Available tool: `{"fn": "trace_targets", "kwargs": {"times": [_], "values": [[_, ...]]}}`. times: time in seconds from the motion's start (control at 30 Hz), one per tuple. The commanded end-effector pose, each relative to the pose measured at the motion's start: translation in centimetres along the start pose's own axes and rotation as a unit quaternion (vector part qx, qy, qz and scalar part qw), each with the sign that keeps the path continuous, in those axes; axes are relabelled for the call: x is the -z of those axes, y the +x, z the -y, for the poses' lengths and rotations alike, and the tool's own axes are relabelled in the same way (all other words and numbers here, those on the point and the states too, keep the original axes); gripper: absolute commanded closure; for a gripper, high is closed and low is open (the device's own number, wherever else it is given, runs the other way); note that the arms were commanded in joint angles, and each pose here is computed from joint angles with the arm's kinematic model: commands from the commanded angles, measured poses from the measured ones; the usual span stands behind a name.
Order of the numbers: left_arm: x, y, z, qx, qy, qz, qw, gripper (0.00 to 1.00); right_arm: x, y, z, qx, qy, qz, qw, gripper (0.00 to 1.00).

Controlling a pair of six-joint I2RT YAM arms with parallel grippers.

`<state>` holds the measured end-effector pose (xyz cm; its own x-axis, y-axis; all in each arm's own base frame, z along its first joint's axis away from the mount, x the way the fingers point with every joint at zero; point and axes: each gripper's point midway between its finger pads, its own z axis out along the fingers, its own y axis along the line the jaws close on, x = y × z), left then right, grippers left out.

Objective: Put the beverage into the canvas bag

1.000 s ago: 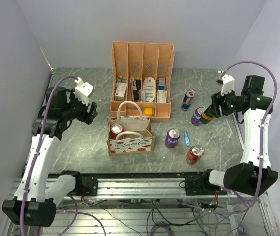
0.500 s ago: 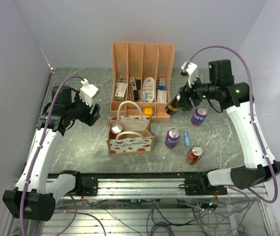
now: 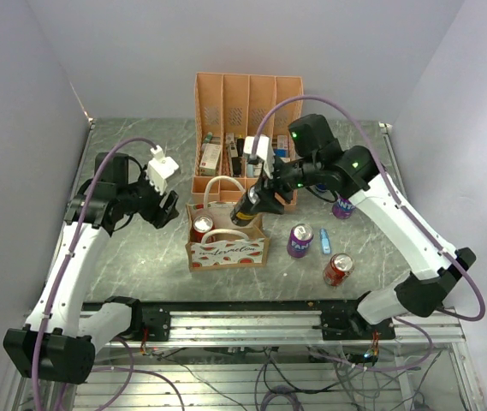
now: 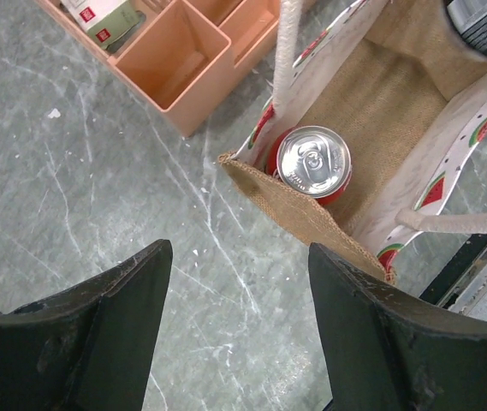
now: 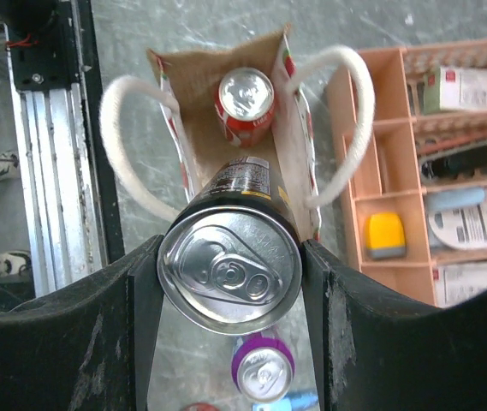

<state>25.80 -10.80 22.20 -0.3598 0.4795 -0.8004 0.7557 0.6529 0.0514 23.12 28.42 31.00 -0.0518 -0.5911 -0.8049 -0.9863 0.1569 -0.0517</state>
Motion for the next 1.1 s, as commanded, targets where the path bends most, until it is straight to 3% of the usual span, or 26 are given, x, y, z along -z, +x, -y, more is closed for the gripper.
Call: {"fn": "trace_targets", "kwargs": {"times": [0.0, 0.33, 0.8, 1.07], "values": [[0.3, -1.1, 1.4, -0.022, 0.031, 0.017, 0.999, 0.25, -1.5, -3.4, 0.5, 0.059, 0.013, 0.055, 0.997, 1.0], [-1.1, -0.2, 1.6, -0.023, 0.024, 0.033, 0.999, 0.26, -7.3, -2.4, -2.3, 0.056, -0.058, 0.043, 0.996, 1.0], [-2.6, 1.0, 1.5, -0.023, 0.018, 0.047, 0.998, 0.26, -8.4, 0.6, -7.2, 0.035, -0.186, 0.045, 0.981, 1.0], [-2.7, 1.6, 1.7, -0.033, 0.016, 0.048, 0.998, 0.26, -11.5, 1.0, -5.3, 0.021, -0.131, 0.032, 0.991, 1.0]]}}
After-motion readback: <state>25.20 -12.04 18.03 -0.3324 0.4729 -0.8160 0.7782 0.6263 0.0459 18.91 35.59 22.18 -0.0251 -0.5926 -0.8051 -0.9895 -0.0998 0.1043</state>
